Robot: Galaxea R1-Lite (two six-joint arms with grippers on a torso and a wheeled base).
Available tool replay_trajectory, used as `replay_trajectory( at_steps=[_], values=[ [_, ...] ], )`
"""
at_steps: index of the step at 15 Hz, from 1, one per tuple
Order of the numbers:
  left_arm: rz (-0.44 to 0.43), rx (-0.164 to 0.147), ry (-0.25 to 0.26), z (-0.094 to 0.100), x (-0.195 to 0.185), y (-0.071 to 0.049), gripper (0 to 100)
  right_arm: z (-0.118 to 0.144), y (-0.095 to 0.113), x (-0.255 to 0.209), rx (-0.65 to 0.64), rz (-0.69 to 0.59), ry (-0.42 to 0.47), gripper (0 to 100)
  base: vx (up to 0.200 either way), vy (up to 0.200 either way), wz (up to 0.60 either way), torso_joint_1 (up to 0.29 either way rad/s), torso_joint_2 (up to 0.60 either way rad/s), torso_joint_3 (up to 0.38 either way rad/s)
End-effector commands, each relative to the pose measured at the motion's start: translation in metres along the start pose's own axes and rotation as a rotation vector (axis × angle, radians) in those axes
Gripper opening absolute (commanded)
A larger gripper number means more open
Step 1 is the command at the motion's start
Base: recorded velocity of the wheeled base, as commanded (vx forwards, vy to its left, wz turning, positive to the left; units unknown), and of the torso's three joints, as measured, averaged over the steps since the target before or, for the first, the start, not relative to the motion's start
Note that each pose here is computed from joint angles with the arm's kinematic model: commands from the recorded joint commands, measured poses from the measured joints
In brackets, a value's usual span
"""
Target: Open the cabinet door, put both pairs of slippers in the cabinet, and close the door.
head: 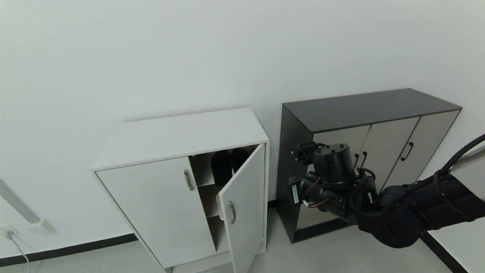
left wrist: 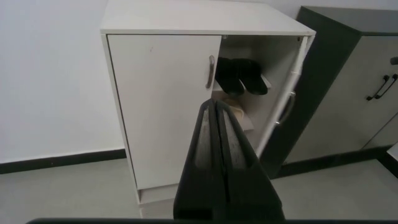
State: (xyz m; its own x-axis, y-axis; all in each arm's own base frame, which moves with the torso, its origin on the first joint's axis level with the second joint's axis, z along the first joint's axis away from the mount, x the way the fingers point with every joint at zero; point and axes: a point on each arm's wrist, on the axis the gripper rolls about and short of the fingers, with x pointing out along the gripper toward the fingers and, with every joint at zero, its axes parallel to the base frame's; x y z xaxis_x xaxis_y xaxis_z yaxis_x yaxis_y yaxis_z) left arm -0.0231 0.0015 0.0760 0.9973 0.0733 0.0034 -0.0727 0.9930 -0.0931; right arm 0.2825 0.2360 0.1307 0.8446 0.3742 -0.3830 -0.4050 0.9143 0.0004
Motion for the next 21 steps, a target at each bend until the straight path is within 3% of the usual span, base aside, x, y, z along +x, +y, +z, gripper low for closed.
replay_trajectory(
  at_steps=[1, 6, 10, 13, 16, 18, 21],
  values=[
    [0.002, -0.001, 0.000, 0.000, 0.000, 0.000, 0, -0.002, 0.003, -0.001, -0.003, 0.008, 0.005, 0, 0.000, 0.000, 0.60, 0.002, 0.01, 0.007],
    [0.002, 0.000, 0.002, 0.000, 0.000, 0.000, 0, -0.006, 0.003, -0.003, -0.002, 0.057, 0.022, 0, 0.000, 0.000, 0.60, 0.006, 0.00, 0.002],
    [0.002, 0.000, 0.002, 0.000, 0.000, 0.000, 0, -0.019, -0.008, -0.003, 0.009, 0.204, 0.035, 0, 0.000, 0.000, 0.00, 0.000, 0.00, 0.000],
    [0.002, -0.001, 0.000, 0.000, 0.000, 0.000, 0, -0.027, -0.014, -0.001, -0.007, 0.220, 0.014, 0, 0.000, 0.000, 0.00, 0.000, 0.00, 0.000],
    [0.000, 0.001, 0.000, 0.000, 0.000, 0.000, 0, -0.050, -0.020, -0.011, -0.056, 0.379, 0.012, 0, 0.000, 0.000, 0.00, 0.000, 0.00, 0.000],
    [0.000, 0.001, 0.002, 0.000, 0.000, 0.000, 0, -0.063, -0.023, -0.011, -0.079, 0.450, -0.002, 0, 0.200, 0.000, 0.00, -0.002, 0.01, 0.002],
    [0.000, 0.003, 0.002, 0.000, 0.000, 0.000, 0, -0.072, -0.023, -0.006, -0.082, 0.453, -0.003, 0, 0.200, 0.000, 0.00, -0.002, 0.00, 0.004]
  ],
)
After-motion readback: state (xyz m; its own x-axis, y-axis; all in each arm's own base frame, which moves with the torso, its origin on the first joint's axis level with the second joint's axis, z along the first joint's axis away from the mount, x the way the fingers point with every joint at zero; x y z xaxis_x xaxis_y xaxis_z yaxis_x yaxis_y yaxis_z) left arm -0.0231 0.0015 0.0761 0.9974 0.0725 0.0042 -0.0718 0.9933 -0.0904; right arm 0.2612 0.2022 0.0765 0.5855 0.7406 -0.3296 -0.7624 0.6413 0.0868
